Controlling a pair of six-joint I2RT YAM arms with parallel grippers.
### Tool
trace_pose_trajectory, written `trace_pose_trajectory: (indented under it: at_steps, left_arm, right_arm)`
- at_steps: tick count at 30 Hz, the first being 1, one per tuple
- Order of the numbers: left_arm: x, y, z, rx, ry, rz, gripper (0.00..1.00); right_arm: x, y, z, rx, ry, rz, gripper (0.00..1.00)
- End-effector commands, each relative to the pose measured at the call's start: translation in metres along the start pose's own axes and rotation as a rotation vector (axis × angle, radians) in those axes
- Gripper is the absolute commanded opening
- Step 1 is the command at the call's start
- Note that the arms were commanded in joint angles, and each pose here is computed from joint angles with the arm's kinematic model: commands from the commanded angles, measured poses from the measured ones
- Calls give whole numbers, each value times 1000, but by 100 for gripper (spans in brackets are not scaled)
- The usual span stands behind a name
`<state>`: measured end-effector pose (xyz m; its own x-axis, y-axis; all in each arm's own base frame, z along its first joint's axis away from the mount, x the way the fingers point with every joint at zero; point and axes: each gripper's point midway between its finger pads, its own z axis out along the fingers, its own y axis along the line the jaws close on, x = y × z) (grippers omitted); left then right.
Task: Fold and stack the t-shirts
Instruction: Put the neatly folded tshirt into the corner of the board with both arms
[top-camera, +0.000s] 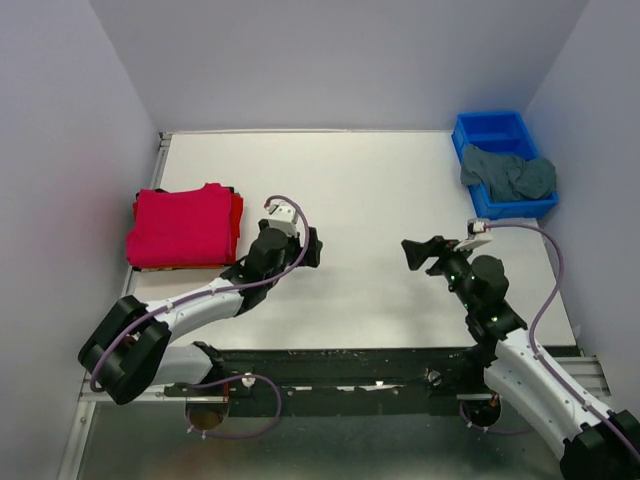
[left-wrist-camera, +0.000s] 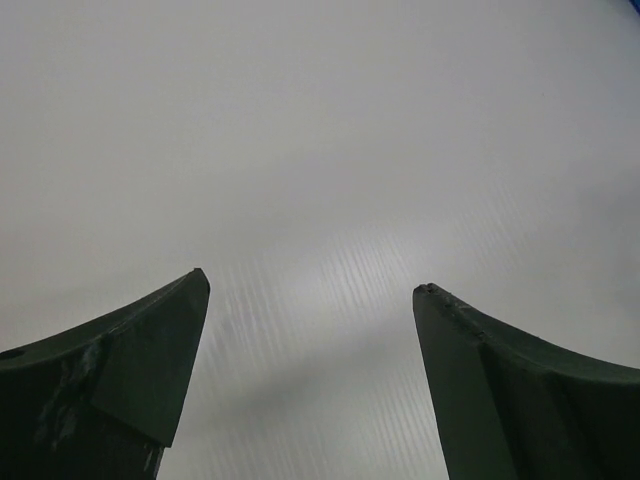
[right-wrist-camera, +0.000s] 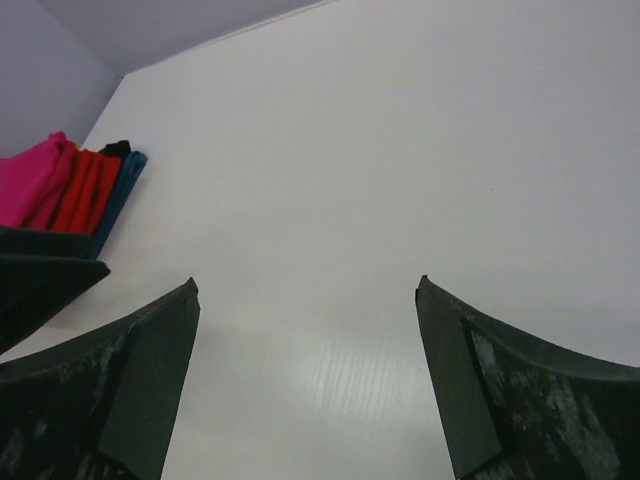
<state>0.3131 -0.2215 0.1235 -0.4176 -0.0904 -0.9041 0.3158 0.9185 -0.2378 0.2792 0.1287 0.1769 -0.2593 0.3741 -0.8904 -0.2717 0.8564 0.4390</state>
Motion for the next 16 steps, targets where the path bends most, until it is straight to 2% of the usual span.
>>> trace_pose_trajectory:
  at_steps: [1, 6, 16]
  left_arm:
    - [-5, -17, -12, 123, -84, -23, 99]
    - [-11, -31, -17, 189, -93, -46, 99]
    - [-15, -29, -21, 176, -99, -42, 99]
  right_arm:
    - [12, -32, -9, 108, -56, -54, 98]
    - [8, -36, -12, 135, -67, -48, 98]
    - [11, -33, -7, 125, -37, -58, 100]
